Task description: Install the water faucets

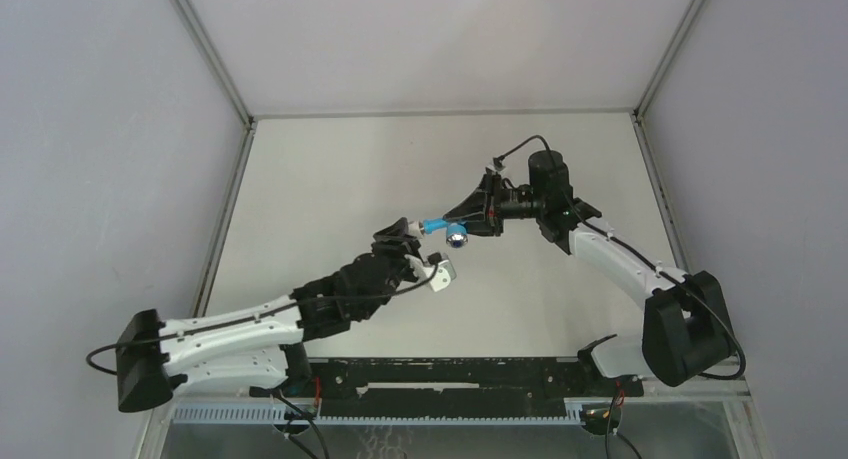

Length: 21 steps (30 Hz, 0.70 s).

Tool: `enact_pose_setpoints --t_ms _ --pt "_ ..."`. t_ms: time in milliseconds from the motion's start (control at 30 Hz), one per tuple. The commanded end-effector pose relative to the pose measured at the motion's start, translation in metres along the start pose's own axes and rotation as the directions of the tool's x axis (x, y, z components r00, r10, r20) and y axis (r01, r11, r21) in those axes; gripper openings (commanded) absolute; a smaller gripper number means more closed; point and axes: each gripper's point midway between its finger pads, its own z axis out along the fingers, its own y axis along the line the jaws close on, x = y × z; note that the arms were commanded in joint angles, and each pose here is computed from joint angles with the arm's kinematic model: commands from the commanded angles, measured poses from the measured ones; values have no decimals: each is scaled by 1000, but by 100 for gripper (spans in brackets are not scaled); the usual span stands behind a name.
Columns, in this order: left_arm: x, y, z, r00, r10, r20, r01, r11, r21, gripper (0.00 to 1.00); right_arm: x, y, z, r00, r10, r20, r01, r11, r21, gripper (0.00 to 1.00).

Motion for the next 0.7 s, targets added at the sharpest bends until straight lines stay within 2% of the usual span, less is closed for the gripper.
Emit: enact_pose_setpoints --t_ms 0,67,133,233,300,367,467,667 --pt "8 6 12 983 169 -70 -178 974 -140 0 0 41 1 1000 -3 22 5 994 -108 0" --pt "2 9 14 993 108 -51 -115 980 -164 0 -2 39 1 999 -5 36 8 995 -102 0" --pt "-3 11 15 998 51 -38 -56 985 -163 8 -5 36 1 999 -8 50 12 995 -95 0" --pt "-10 11 16 999 -30 -19 27 989 -143 35 -9 34 1 997 -15 74 22 996 -85 0" --pt "-14 10 14 998 -66 1 66 991 -120 64 -11 33 0 996 -23 86 30 996 -83 0" --pt "-19 11 10 994 -107 24 109 989 -99 80 -13 33 -1 995 -33 96 41 996 -83 0" --pt "-25 12 4 985 -168 46 170 984 -53 88 -17 33 -2 993 -46 110 56 995 -84 0" --pt "-29 15 -13 955 -297 26 295 954 61 92 -24 28 -4 989 -74 132 84 994 -72 0"
